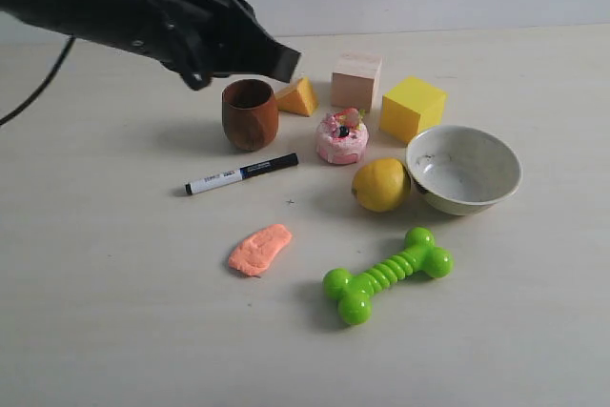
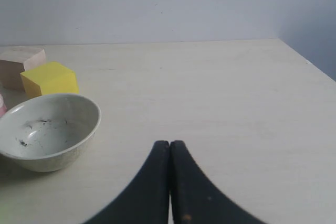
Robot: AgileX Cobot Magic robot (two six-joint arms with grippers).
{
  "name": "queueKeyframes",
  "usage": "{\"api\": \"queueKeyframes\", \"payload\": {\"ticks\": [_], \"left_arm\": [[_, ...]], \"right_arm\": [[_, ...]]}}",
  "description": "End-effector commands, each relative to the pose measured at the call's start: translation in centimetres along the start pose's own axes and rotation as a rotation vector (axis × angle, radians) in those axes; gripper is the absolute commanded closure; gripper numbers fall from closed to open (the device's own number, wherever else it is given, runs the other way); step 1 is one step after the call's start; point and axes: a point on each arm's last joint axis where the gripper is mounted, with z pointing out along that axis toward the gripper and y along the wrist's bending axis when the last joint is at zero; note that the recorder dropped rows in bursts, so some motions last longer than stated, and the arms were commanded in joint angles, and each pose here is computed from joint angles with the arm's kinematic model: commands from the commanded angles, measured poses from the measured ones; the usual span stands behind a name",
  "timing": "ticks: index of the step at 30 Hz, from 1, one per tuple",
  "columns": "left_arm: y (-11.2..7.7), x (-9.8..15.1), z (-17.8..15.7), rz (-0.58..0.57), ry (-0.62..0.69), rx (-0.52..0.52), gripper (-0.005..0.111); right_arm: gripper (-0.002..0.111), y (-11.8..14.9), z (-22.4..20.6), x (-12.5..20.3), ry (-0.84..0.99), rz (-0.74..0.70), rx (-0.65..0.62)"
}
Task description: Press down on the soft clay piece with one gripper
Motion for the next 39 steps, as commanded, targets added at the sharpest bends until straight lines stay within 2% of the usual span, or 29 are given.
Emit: {"api": "queueKeyframes", "payload": {"ticks": [1,6,17,29,33,36,39], "left_arm": [[-0.3,1.1,-4.2,-0.041,-0.161,-0.004,0.107],[-0.4,2.5,-7.5,-0.039,-0.249,-0.010,0.107],[-1.0,2.7,-13.0,-0.028,-0.366,0.012,0.107],[-1.1,2.6,-13.9,-0.003,-0.395,0.003,0.107],[-0.6,2.6,-15.8,0.070,-0.458,-0.053,0.107],[0.9,4.2,-18.5,-0.026,-0.534,-0.130,0.107],[2.7,7.5,-19.6,-0.116,-0.553,-0.259,0.107]], "right_arm": [[0.108,0.0,0.0,0.1,-0.007,-0.004,0.005],[0.108,0.0,0.0,0.1,-0.007,-0.004,0.005],[0.108,0.0,0.0,0.1,-0.007,-0.004,0.005],[0.108,0.0,0.0,0.1,-0.007,-0.004,0.005],[0.108,0.0,0.0,0.1,-0.007,-0.004,0.005],[0.108,0.0,0.0,0.1,-0.007,-0.004,0.005],[0.108,0.0,0.0,0.1,-0.007,-0.004,0.005]]}}
